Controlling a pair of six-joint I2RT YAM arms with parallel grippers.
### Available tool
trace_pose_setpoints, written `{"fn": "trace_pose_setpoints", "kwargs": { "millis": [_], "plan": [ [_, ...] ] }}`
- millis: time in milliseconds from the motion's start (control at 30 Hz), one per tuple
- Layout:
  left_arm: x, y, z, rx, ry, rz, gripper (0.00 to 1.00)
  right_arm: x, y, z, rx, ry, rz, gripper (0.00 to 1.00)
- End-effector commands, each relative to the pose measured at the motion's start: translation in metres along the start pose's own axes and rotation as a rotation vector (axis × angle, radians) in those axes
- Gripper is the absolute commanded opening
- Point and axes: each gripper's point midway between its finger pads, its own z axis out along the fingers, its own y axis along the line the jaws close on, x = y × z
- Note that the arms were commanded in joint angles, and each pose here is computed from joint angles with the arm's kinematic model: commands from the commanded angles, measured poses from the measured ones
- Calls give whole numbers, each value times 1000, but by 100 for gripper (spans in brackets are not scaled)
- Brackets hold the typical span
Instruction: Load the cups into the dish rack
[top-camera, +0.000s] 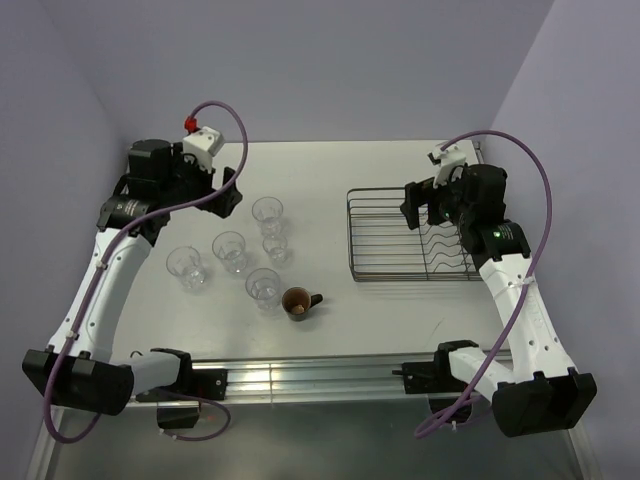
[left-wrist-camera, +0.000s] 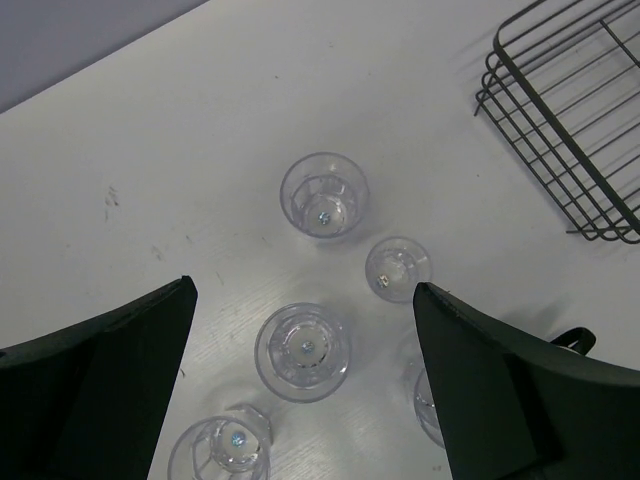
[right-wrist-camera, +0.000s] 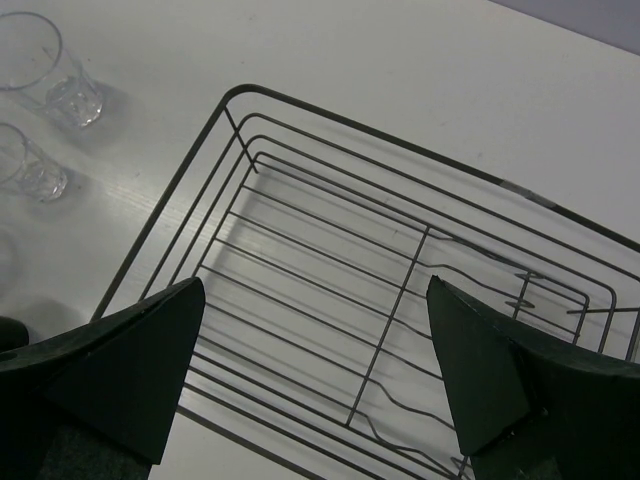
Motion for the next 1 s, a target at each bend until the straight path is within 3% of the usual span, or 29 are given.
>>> {"fn": "trace_pose_setpoints", "kwargs": {
  "millis": [0,233,433,667,967],
  "plan": [
    [0,-17,1,44,7,79,99,-18,2,-11,-5,-50,-25,100],
    [23,-54,13,200,127,163,98,-9,6,-13,-15,-36,-9,100],
    [72,-122,18,424,319,274,88,1,0,-15,-1,-21,45,100],
    [114,-185,21,637,479,375,59,8,-21,-28,-7,-19,166,100],
    [151,-200,47,667,588,442,57,3,-31,-36,-38,-25,224,100]
  ]
}}
